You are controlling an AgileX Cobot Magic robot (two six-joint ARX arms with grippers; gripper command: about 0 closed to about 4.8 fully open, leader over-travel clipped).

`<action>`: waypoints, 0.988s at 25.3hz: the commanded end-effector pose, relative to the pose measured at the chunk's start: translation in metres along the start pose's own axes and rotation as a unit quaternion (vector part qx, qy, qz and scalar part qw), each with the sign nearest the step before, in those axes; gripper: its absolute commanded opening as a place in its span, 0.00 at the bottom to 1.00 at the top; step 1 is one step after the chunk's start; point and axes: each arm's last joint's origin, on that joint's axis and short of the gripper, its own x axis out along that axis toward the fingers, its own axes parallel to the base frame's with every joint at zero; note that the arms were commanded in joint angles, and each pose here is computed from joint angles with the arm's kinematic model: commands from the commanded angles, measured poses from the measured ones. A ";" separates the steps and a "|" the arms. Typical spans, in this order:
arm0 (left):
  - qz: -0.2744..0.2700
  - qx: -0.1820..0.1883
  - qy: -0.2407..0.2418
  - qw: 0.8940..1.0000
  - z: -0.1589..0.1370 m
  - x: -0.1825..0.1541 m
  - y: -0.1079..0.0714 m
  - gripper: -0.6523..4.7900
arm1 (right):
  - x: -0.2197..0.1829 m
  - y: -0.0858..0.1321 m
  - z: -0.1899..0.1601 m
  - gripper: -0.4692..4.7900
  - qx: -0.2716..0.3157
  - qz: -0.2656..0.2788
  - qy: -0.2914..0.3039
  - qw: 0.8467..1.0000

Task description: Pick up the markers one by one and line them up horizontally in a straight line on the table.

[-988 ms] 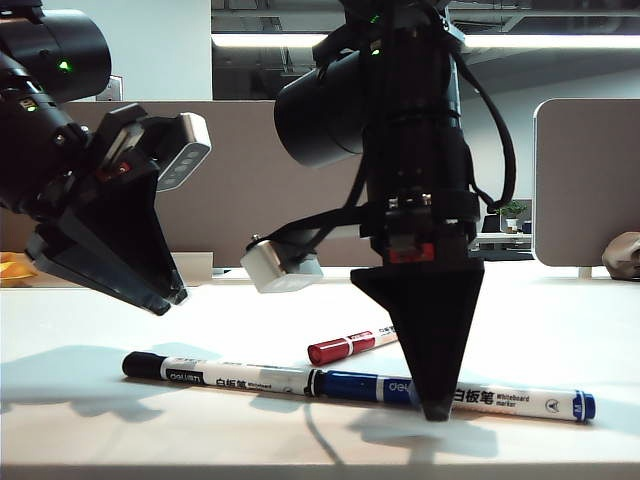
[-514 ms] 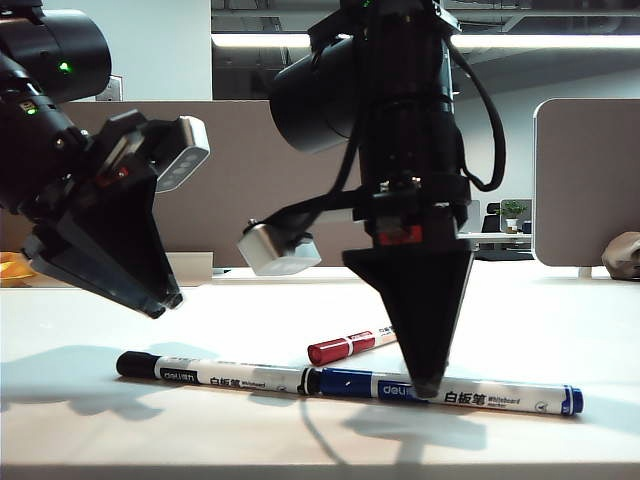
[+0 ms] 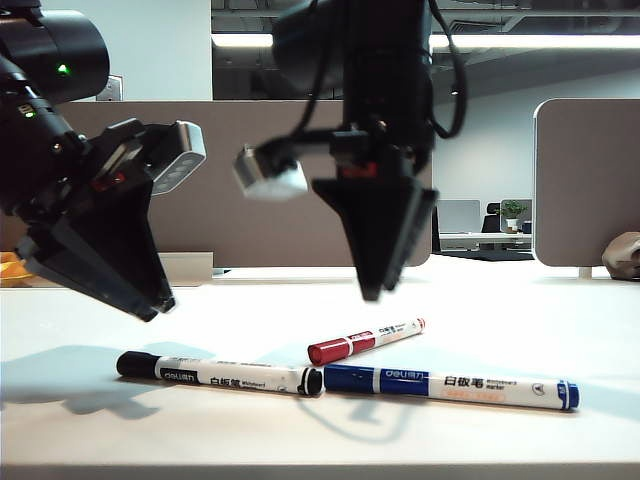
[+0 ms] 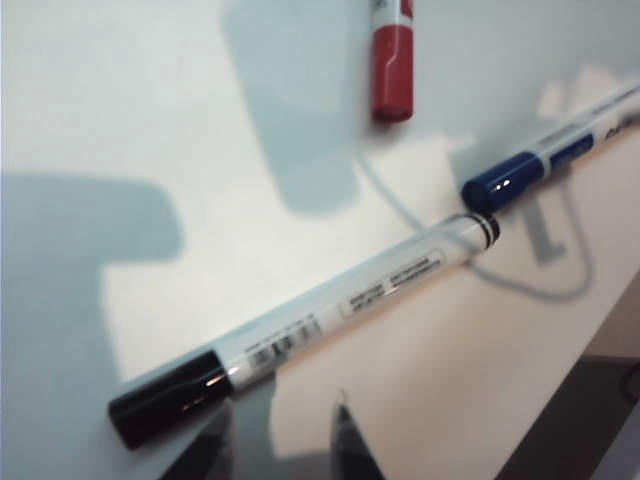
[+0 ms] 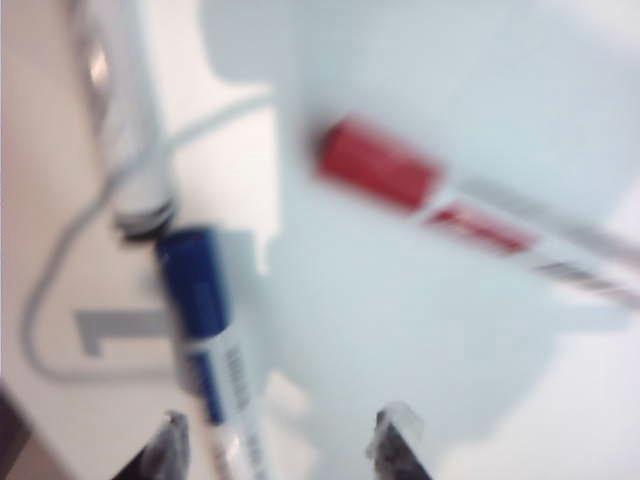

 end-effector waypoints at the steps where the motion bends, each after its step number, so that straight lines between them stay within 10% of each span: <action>1: 0.008 -0.019 -0.008 1.000 0.000 -0.007 0.006 0.35 | -0.015 -0.019 0.004 0.54 0.053 -0.035 -0.049 0.997; 10: 0.018 -0.045 -0.020 0.999 -0.002 -0.017 0.012 0.35 | 0.000 -0.058 -0.010 0.48 0.130 -0.028 -0.030 0.991; 25: 0.023 -0.049 -0.013 0.998 -0.003 -0.016 0.012 0.35 | 0.020 -0.059 -0.006 0.48 0.130 -0.014 -0.006 0.991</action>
